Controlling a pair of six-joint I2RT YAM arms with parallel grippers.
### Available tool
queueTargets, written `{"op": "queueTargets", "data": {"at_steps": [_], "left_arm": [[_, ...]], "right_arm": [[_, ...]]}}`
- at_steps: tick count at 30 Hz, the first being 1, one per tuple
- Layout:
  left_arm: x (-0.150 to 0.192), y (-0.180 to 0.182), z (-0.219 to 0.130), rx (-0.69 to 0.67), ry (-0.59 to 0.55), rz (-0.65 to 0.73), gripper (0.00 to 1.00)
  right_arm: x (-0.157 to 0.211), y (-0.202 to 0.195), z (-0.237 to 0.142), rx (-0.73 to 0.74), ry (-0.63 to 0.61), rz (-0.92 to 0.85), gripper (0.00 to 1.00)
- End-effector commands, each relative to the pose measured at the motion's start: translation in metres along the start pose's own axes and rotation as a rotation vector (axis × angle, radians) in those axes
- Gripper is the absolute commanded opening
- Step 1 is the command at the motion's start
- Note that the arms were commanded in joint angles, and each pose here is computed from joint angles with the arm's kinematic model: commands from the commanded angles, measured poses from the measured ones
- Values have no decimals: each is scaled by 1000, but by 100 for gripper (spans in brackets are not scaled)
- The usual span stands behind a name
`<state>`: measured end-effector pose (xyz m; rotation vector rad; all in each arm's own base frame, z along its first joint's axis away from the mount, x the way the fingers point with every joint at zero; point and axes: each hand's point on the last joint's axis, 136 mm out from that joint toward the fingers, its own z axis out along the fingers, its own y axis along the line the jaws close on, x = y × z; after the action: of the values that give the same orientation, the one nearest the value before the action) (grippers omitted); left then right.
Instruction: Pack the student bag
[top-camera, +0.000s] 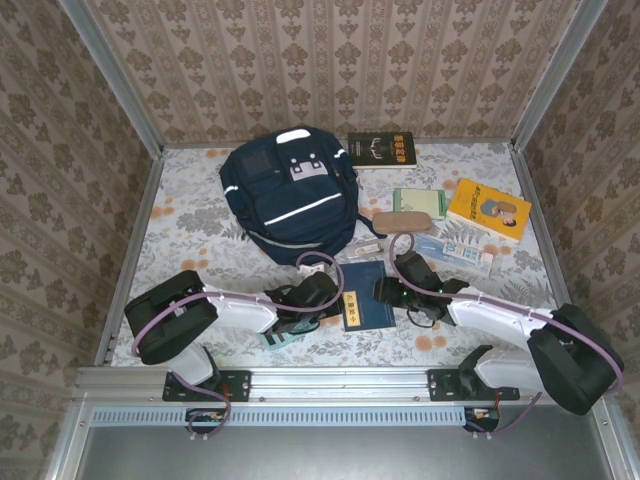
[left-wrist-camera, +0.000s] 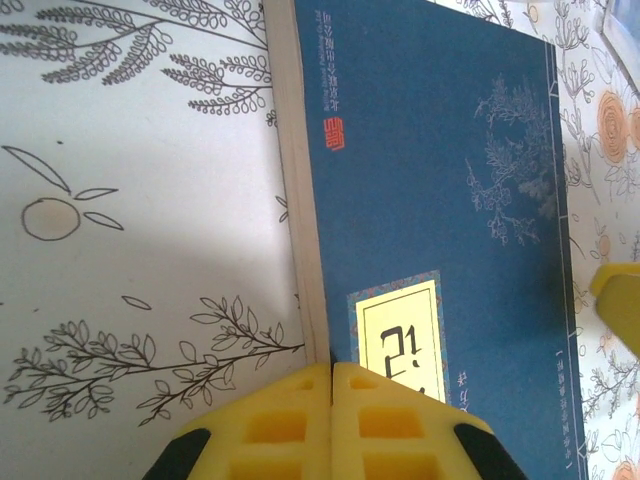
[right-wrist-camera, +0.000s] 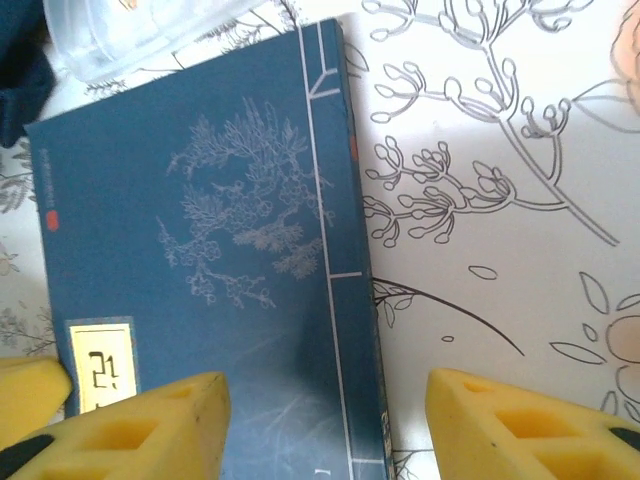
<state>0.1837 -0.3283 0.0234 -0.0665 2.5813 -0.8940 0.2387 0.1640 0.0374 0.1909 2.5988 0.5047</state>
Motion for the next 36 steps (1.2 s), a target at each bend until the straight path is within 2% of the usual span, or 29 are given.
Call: {"op": "queueTargets", "data": {"at_steps": [1,7,10,13,17,20,29,36], "left_arm": [[32,54,-2,-161,121,29,0],[33,54,-1,-151,121,25,0],[33,54,-1,-145,121,23,0],[34,54,0,-137,124,20,0],[36,52,3,-123,132,16,0],[38,51,6,-111,139,11,0],[39,50,7,-103,140,9,0],[38,49,6,-98,139,10,0]], "right_arm": [[-4,-5,-5,55,-1,-42,57],[14,-6,24,62,99,-30,56],[23,3,36,12,155,-17,54],[26,36,33,-173,172,7,51],[14,89,5,-469,147,37,48],[4,107,-15,-564,112,34,45],[-9,125,-51,-688,47,19,36],[-1,113,-36,-619,74,24,36]]}}
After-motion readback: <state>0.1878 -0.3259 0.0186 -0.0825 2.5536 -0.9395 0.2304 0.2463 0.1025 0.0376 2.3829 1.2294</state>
